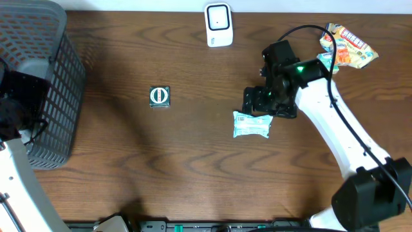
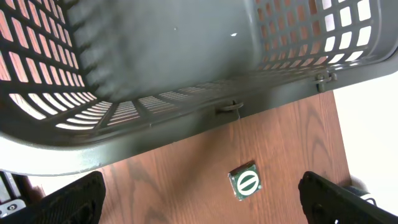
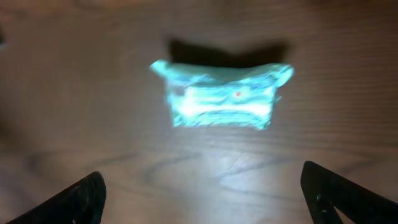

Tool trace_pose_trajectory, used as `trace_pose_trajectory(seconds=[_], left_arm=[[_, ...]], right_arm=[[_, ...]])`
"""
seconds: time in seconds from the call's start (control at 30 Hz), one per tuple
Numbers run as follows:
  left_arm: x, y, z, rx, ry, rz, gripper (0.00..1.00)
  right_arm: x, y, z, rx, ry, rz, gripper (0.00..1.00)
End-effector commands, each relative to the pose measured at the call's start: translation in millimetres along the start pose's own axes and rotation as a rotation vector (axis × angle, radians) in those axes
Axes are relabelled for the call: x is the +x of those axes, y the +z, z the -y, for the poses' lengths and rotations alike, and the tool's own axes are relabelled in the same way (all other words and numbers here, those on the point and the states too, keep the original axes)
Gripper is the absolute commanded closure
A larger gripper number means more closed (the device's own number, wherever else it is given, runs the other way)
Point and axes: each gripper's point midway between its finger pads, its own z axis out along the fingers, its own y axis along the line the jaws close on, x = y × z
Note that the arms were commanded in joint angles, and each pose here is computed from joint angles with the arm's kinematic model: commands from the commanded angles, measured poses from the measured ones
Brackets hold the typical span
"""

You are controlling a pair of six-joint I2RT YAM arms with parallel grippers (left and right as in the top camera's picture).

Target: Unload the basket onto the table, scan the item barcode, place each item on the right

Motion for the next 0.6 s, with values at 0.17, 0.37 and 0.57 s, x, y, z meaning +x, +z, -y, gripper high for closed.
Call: trace_pose_trajectory(seconds=[0.17,0.37,0.57], left_arm=[[-1,-1,-1,-0.006,-0.005,0.005,0.02],[-1,-1,-1,-0.006,-0.005,0.005,0.02],[-1,-1,-1,-0.006,-0.005,0.005,0.02]], right_arm=[[-16,43,41,0.033,0.044,-0.104,0.04],[-11,80,42,-0.098,-0.048,-0.234,0.03],[-2,110,49,-0.13,-0.134,-0.322,0.03]])
